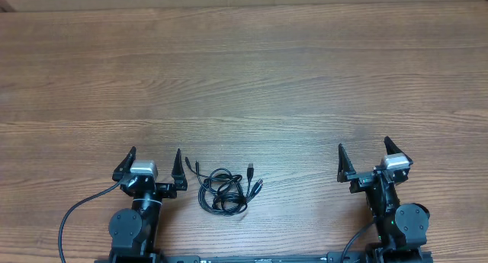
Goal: Untangle cables
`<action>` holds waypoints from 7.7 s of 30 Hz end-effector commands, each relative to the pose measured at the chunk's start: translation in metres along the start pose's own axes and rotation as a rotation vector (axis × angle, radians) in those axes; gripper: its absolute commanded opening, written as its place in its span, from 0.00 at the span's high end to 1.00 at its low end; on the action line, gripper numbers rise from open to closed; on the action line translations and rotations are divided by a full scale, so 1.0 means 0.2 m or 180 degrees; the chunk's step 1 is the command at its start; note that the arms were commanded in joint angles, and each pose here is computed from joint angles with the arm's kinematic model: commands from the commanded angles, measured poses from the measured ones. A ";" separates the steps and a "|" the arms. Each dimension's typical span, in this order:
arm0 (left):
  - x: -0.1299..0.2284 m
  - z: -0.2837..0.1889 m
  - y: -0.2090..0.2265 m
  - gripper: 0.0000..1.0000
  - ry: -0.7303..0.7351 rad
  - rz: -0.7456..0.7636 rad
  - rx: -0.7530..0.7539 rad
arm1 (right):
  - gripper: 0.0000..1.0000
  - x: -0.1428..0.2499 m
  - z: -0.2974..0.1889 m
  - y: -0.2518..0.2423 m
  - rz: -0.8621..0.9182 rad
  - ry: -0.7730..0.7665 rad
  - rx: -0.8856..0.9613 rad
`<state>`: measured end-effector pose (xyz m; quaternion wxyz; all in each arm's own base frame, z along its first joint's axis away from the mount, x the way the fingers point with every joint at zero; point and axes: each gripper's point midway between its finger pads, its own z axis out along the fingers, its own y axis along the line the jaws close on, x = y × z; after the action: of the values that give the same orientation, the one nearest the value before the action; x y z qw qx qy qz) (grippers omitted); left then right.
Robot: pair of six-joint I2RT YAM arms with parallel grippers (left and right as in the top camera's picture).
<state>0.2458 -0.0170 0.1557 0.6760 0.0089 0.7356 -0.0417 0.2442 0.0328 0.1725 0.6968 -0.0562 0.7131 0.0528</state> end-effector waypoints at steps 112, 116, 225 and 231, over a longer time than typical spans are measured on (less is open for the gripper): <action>-0.34 -0.14 -0.14 0.01 0.0032 -0.0200 0.0439 | 0.00 0.01 0.00 0.01 -0.0007 -0.0010 -0.0021; -0.37 -0.13 -0.19 0.00 0.0189 -0.0120 0.0636 | 0.00 0.01 0.00 0.01 -0.0007 -0.0010 -0.0021; 0.42 -0.08 -0.83 0.07 0.4446 0.2284 0.2704 | 0.00 0.01 0.00 0.01 -0.0007 -0.0010 -0.0021; 0.44 -0.12 -0.84 0.08 0.4510 0.2202 0.2785 | 0.00 0.01 0.00 0.01 -0.0007 -0.0010 -0.0021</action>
<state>0.2095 -0.1858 0.0831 -0.0142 0.5028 0.8596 -0.0903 0.2442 0.0328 0.1727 0.6971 -0.0563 0.7128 0.0527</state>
